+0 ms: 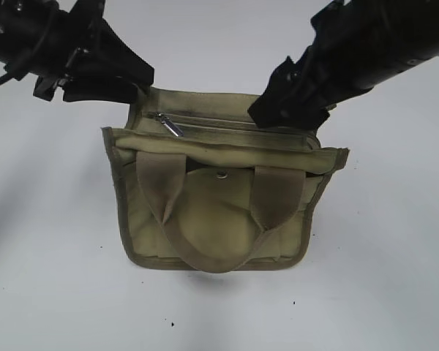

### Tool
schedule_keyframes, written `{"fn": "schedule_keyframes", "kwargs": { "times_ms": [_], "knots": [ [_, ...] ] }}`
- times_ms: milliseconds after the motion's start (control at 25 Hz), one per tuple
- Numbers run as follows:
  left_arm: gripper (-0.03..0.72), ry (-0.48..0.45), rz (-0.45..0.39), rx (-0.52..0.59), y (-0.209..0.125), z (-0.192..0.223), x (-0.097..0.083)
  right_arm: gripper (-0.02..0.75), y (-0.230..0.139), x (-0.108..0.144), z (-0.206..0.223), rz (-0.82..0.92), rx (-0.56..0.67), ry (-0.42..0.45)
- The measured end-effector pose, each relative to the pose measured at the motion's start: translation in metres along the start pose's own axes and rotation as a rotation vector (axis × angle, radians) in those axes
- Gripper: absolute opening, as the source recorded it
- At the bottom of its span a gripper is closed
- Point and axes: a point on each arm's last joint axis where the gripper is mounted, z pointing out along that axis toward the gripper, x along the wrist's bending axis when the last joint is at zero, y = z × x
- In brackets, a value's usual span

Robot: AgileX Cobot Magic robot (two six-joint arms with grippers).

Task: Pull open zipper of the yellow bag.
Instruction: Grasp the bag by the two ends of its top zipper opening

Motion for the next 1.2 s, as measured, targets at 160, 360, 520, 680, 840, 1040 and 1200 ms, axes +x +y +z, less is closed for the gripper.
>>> {"fn": "schedule_keyframes", "kwargs": {
  "times_ms": [160,360,520,680,840,1040,1200],
  "knots": [
    [0.338,0.017,-0.009,0.016,0.003,0.01,0.008,0.563,0.01,0.004,0.018,-0.02,0.004,0.023],
    [0.338,0.013,-0.025,0.04,0.004,0.024,0.012,0.545,0.02,0.011,0.034,-0.047,0.003,0.047],
    [0.338,-0.008,-0.014,0.019,0.013,0.035,0.004,0.522,0.029,0.009,0.044,-0.057,-0.001,0.05],
    [0.27,-0.009,-0.01,0.012,0.02,0.038,0.005,0.435,0.039,0.005,0.053,-0.096,-0.011,0.047],
    [0.078,-0.007,-0.009,0.011,0.02,0.039,0.006,0.338,0.045,0.001,0.063,-0.137,-0.015,0.047],
    [0.027,-0.006,-0.007,0.01,0.02,0.039,0.005,0.286,0.047,0.011,0.079,-0.183,-0.009,0.093],
    [0.028,-0.004,-0.005,0.012,0.02,0.039,0.005,0.28,0.05,0.023,0.088,-0.21,-0.02,0.116]
  ]
}}
